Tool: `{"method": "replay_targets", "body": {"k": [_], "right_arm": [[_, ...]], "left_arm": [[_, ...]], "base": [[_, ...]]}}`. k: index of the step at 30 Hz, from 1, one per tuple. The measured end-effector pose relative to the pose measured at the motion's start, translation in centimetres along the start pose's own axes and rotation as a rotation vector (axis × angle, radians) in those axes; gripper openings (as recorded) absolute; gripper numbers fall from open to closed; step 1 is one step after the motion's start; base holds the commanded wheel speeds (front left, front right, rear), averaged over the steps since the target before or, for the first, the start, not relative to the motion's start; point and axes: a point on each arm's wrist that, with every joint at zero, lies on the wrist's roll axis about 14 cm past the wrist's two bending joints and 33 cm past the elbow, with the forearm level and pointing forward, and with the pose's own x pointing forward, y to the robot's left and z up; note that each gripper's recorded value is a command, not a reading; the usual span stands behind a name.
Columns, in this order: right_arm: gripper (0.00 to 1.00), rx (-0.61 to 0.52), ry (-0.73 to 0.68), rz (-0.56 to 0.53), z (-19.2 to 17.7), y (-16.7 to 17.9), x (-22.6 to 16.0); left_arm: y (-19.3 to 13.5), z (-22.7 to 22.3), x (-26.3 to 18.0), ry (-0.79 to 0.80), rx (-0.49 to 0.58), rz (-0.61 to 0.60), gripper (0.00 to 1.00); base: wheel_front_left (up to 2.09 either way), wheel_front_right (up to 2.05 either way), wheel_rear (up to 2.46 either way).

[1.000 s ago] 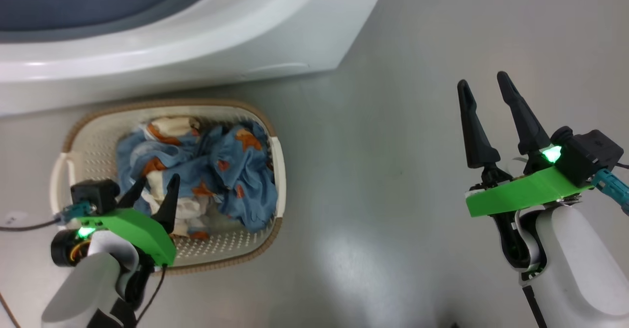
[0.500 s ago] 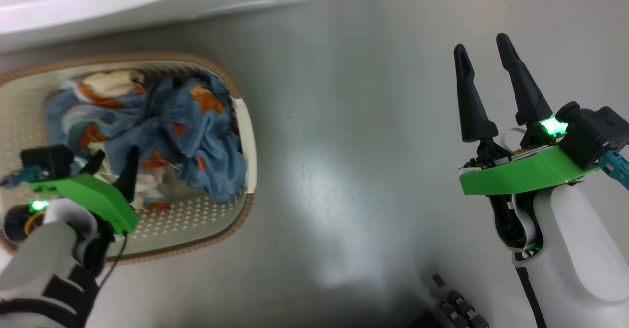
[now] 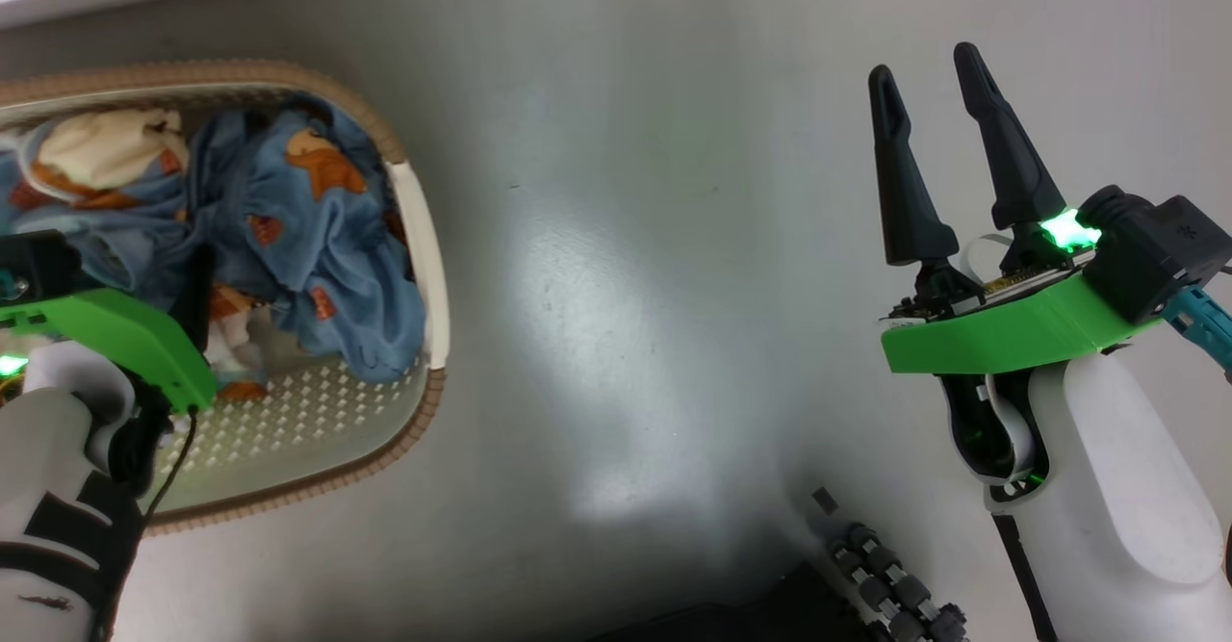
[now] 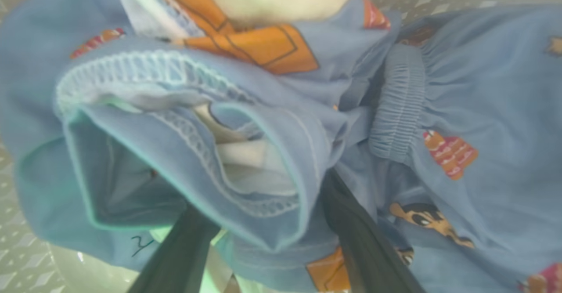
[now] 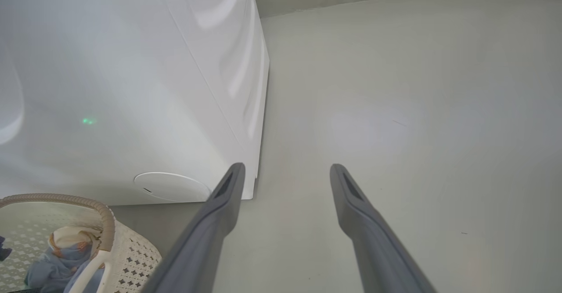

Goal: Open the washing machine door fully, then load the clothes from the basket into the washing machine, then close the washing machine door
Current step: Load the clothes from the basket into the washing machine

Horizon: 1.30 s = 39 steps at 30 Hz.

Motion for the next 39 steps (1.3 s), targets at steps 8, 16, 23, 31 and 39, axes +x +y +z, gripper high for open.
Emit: {"method": "replay_targets", "body": {"k": [8,16,23,31,39], "right_arm": [[1.00,-0.007,-0.006,-0.013,0.4,-0.4,-0.3],[1.00,-0.001,-0.020,-0.004,0.9,0.0,-0.2],[1.00,0.006,-0.061,0.019,2.9,1.1,-0.2],[1.00,0.021,-0.122,0.064,6.3,3.0,-1.0],[1.00,0.034,-0.184,0.098,9.8,4.4,-3.1]], "left_arm": [[-0.3,0.3,0.4,-0.016,0.019,-0.012,0.00],[-0.7,1.2,0.0,-0.042,0.020,-0.022,0.00],[-2.4,3.1,-2.0,-0.132,0.021,-0.064,0.00],[-4.3,3.1,-6.6,-0.202,0.002,-0.116,0.00],[-6.4,5.1,-12.3,-0.321,-0.004,-0.178,0.00]], "base": [[0.00,0.00,0.00],[0.00,0.00,0.00],[0.00,0.00,0.00],[0.00,0.00,0.00],[0.00,0.00,0.00]]}}
